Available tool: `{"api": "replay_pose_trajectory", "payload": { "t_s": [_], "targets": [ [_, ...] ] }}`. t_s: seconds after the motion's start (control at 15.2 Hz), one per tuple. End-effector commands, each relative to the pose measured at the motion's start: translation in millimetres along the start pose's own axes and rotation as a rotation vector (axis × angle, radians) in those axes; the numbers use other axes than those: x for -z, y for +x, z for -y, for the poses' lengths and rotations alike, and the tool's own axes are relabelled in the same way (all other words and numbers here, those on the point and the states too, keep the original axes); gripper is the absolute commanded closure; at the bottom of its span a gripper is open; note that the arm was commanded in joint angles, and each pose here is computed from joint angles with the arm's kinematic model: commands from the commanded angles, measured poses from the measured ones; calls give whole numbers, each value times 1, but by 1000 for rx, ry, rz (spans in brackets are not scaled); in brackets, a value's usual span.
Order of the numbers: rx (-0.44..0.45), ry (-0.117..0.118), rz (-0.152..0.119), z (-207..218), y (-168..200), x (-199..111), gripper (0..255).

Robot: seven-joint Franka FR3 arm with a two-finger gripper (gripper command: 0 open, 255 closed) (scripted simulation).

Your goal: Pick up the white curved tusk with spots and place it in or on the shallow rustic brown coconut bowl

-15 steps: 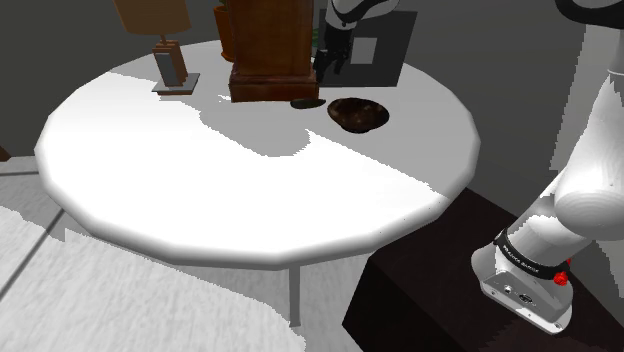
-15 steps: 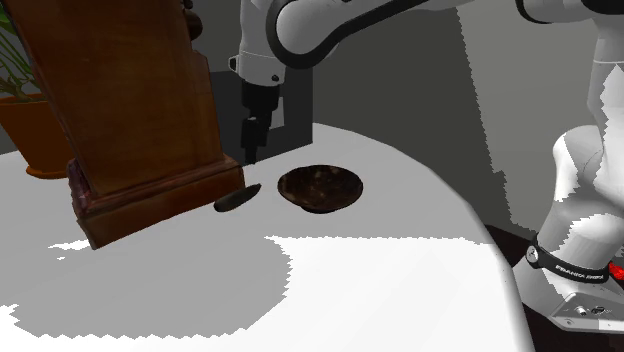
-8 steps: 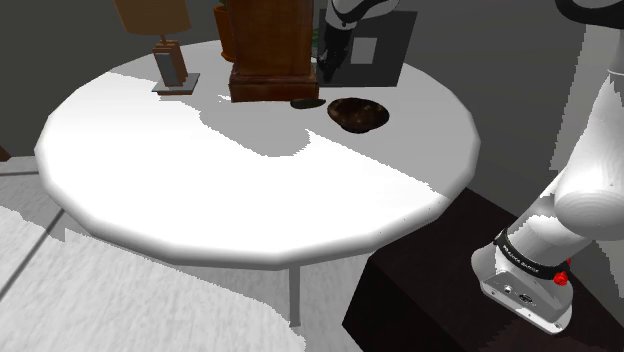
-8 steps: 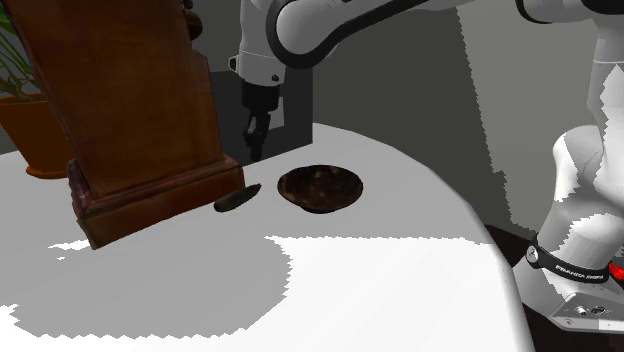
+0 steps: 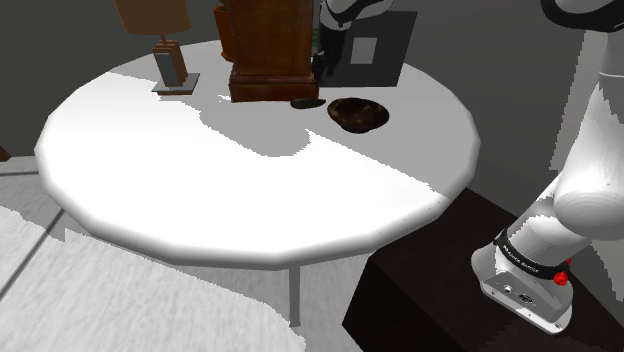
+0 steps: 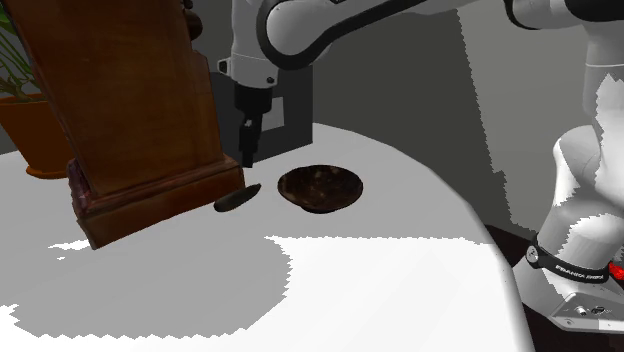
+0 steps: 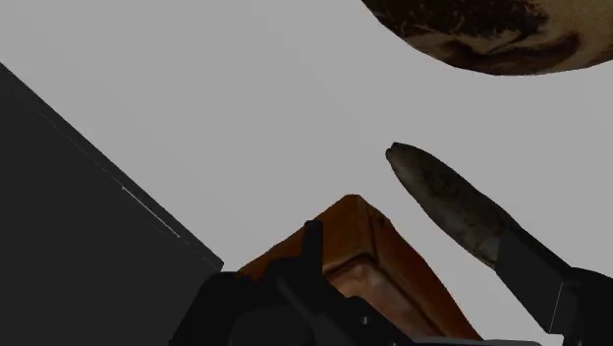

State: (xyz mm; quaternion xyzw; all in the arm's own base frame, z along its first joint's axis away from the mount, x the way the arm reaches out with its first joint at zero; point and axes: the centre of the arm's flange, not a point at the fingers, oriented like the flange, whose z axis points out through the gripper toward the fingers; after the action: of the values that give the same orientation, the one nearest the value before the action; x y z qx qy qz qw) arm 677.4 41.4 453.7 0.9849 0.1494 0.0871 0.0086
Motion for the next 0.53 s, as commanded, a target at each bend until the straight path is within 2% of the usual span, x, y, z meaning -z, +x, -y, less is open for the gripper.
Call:
{"api": "replay_pose_trajectory", "payload": {
  "t_s": [0.0,0.4,0.46],
  "targets": [
    [240,26,13,9,18,-14,0],
    [983,111,55,66,53,-52,0],
    [983,111,55,66,53,-57,0]
  ]
}}
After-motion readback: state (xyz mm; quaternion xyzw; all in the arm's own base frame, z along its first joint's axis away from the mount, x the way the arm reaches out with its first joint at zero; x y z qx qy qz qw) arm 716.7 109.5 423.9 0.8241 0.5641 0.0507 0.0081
